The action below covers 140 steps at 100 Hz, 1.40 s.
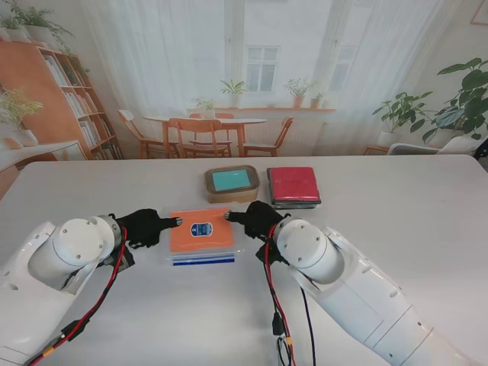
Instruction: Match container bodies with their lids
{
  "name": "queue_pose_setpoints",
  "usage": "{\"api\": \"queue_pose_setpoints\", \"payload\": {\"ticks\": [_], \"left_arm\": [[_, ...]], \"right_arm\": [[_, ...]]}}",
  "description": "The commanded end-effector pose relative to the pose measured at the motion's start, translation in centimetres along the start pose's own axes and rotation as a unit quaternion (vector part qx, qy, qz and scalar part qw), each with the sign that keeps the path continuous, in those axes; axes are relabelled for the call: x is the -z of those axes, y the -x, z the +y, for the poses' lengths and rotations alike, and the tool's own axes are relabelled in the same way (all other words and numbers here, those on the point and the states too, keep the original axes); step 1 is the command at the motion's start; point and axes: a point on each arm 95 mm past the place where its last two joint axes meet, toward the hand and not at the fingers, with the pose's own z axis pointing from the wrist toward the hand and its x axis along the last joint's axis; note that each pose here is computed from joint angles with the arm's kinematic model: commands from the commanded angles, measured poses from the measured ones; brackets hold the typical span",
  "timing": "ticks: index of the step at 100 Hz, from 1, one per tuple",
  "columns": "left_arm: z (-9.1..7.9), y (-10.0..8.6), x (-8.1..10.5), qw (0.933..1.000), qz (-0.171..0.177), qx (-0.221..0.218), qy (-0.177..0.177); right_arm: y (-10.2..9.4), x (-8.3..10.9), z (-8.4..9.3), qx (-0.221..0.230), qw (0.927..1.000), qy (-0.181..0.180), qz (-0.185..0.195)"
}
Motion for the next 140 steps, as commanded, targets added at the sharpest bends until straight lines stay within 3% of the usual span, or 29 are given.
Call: {"api": "queue_pose_setpoints", "payload": {"ticks": [1, 37, 95, 140], "left_arm": [[1.2, -2.7, -0.4, 0.999, 0.039, 0.001, 0.023], [-0.2, -2.7, -1.8, 0.9993, 0.027, -0.007, 0.025], [-0.3, -2.6, -3.5, 0.9992, 0.009, -0.01, 0.038], [-0.3, -2.6, -3.9, 0.9992, 0.009, -0.007, 0.038]], "right_arm": [[-4.3, 0.0, -2.1, -0.018, 0.9977, -0.038, 0.054], [-4.9, -1.3, -1.5, -0.022, 0.9979, -0.044, 0.043], [-4.5, -2.8, -1.1, -0.025, 0.9982, -0.053, 0.012], [-4.0, -2.8, -0.9, -0.024, 0.9985, -0.049, 0.0]]}}
